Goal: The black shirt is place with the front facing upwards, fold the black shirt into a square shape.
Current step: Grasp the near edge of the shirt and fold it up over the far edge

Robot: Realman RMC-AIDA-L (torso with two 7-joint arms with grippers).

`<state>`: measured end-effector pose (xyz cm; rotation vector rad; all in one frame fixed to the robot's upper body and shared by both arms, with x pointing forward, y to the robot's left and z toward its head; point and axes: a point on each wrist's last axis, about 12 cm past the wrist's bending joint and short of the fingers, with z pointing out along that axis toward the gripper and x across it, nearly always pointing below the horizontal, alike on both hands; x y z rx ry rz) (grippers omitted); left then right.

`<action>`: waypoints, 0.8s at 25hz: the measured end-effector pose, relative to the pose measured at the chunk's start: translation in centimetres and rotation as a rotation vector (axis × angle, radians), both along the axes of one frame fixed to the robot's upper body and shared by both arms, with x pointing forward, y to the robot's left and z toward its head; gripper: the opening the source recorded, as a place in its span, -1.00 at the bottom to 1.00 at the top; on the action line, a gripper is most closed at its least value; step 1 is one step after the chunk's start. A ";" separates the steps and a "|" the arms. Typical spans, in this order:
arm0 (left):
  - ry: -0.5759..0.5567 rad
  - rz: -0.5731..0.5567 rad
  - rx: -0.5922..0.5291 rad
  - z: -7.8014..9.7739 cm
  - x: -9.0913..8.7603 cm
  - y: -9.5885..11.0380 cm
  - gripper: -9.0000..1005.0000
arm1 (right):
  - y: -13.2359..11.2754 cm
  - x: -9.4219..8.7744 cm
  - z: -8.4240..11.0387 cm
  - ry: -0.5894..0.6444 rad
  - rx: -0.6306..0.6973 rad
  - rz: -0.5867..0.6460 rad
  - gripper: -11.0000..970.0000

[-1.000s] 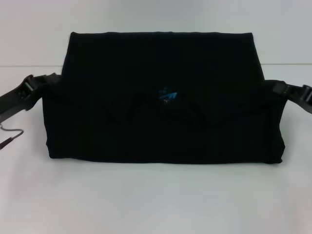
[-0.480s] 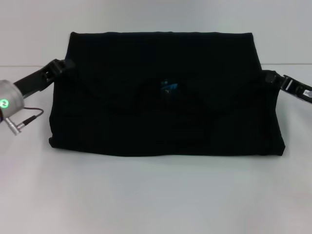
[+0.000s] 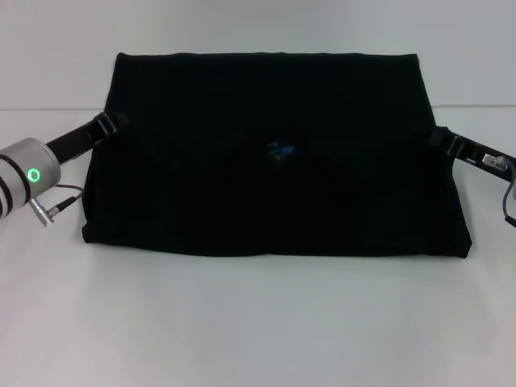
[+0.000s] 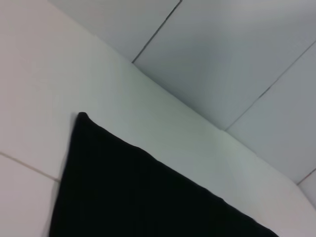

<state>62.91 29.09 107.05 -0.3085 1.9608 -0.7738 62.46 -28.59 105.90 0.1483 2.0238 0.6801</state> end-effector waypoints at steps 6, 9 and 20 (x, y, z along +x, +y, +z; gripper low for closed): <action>-0.070 0.011 0.044 -0.3 -0.1 -1.6 -0.95 | 0.3 0.5 -0.4 0.025 -0.053 -0.033 -0.75; -0.090 0.018 0.067 -0.4 0.0 -1.7 -0.74 | 0.7 0.6 -0.6 0.022 -0.077 -0.019 -0.67; -0.090 0.058 0.049 -0.5 -0.3 -0.6 -0.23 | 0.3 0.4 -0.2 -0.015 0.000 -0.052 -0.11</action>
